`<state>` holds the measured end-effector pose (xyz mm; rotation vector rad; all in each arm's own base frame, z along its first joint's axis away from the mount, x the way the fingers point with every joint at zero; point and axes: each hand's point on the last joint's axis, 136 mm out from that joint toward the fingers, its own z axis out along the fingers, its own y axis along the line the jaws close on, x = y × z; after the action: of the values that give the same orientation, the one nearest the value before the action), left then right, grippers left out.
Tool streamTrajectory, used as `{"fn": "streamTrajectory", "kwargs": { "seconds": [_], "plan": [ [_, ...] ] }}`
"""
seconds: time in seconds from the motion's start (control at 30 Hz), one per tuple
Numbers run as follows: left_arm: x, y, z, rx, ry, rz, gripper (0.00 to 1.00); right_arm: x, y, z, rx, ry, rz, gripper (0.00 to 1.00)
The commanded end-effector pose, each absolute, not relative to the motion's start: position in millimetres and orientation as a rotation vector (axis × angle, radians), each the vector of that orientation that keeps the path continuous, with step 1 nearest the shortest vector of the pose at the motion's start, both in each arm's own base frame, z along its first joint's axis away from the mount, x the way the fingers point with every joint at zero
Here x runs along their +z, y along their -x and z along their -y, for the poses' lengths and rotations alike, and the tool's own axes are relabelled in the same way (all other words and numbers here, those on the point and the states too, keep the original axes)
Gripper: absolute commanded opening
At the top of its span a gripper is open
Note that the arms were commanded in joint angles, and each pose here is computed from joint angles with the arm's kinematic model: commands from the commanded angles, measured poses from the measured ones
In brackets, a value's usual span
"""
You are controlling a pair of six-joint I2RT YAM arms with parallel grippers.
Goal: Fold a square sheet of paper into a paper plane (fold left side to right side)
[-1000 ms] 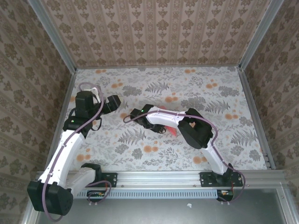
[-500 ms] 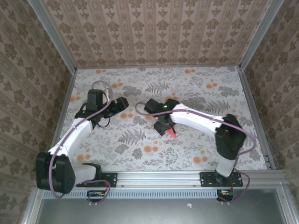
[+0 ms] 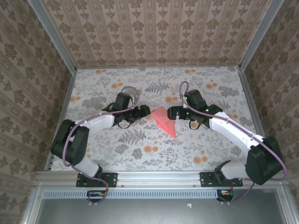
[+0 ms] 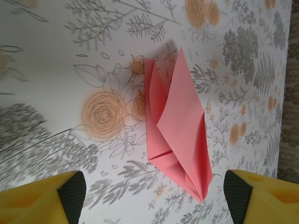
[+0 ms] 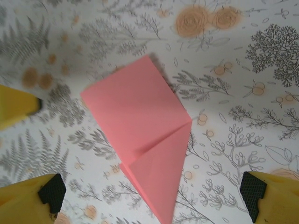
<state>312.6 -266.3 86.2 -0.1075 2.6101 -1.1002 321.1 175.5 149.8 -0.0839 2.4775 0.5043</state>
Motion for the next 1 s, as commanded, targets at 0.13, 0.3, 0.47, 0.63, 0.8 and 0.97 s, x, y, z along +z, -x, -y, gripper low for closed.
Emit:
{"fn": "streamTrajectory", "kwargs": {
  "seconds": [0.13,0.3,0.47,0.63,0.8,0.97],
  "plan": [
    [90.9,-334.7,310.4,-1.242,0.058,-2.564,0.74,165.6,-323.4,-163.8,0.676,-0.036,-2.372,1.0],
    [74.7,-337.3,322.1,-1.271,0.053,-2.593,0.61,162.6,-320.5,-153.9,0.69,-0.05,-2.375,1.0],
    [64.7,-343.5,323.3,-1.281,0.041,-2.595,0.35,164.9,-321.5,-156.5,0.786,-0.023,-2.369,1.0],
    [72.8,-345.7,312.0,-1.292,-0.012,-2.547,0.09,159.6,-325.4,-167.1,0.867,0.046,-2.405,1.0],
    [91.2,-330.7,300.1,-1.342,-0.196,-2.482,0.01,157.2,-333.6,-189.3,0.991,0.188,-2.402,0.95],
    [95.4,-303.5,289.0,-1.385,-0.384,-2.459,0.0,141.4,-344.6,-214.1,1.153,0.324,-2.38,0.82]
  ]
}}
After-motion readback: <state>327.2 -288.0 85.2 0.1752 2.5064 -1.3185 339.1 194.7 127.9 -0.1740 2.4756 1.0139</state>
